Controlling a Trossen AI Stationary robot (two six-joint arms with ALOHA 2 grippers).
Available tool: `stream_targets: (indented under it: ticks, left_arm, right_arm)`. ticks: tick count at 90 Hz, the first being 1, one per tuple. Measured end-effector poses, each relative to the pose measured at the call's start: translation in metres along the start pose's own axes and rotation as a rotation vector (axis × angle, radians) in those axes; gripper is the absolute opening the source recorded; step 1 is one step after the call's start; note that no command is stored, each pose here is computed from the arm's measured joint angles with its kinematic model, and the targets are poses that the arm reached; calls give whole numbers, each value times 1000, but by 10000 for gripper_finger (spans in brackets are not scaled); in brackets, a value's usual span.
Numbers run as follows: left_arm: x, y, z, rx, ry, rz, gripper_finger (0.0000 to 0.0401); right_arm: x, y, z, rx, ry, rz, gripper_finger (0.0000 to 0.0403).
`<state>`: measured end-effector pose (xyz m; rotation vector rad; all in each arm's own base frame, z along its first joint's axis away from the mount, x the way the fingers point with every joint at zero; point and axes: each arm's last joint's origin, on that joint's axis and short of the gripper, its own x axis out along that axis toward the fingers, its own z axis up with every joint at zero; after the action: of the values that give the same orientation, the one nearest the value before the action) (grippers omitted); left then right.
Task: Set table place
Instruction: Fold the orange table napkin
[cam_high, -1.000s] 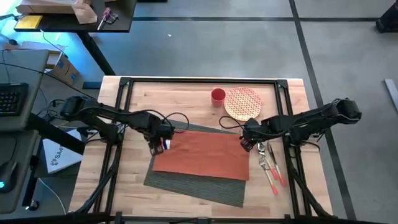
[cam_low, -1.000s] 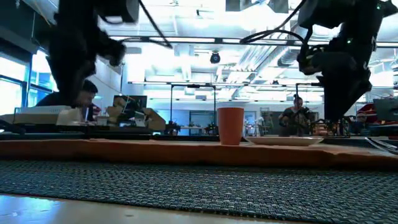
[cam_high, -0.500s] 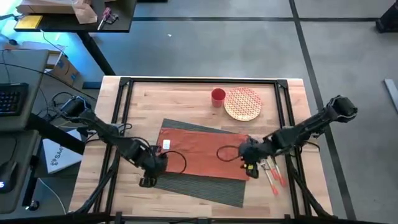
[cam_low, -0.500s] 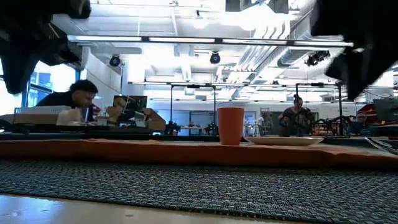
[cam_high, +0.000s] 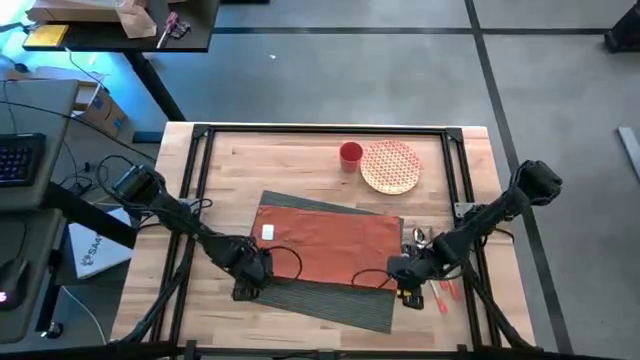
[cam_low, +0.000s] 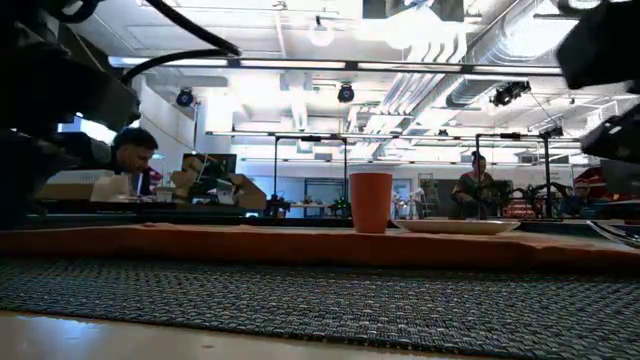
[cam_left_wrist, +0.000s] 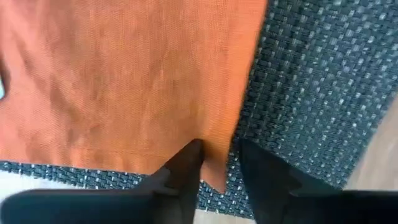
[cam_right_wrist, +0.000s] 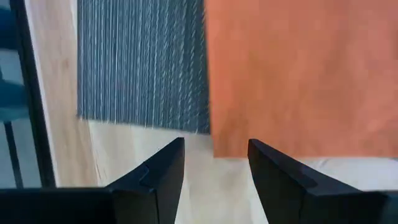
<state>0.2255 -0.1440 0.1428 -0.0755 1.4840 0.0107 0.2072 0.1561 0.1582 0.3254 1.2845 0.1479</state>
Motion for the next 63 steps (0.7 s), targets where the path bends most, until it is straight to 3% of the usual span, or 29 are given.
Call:
stream_targets:
  ticks: [10, 21, 39, 48, 56, 63]
  left_arm:
    - [0, 0, 0, -1, -2, -2, 32]
    - [0, 0, 1, -6, -3, -2, 4]
    - [-3, 4, 3, -28, -5, -12, 0]
    - [-16, 4, 7, -46, -18, -16, 0]
    - [-36, 5, 8, -76, -33, 18, 0]
    - [-59, 4, 11, -84, -70, 15, 0]
  right_arm:
    - [10, 5, -2, -72, 8, 10, 162]
    - [24, 2, -7, -61, 36, -74, 147]
    - [35, -1, -7, 5, 59, -125, 67]
    - [26, 2, -4, 15, 61, -131, 13]
    - [11, 5, 0, 26, 76, -190, 5]
    - [-15, 17, 9, 42, 48, -165, 1]
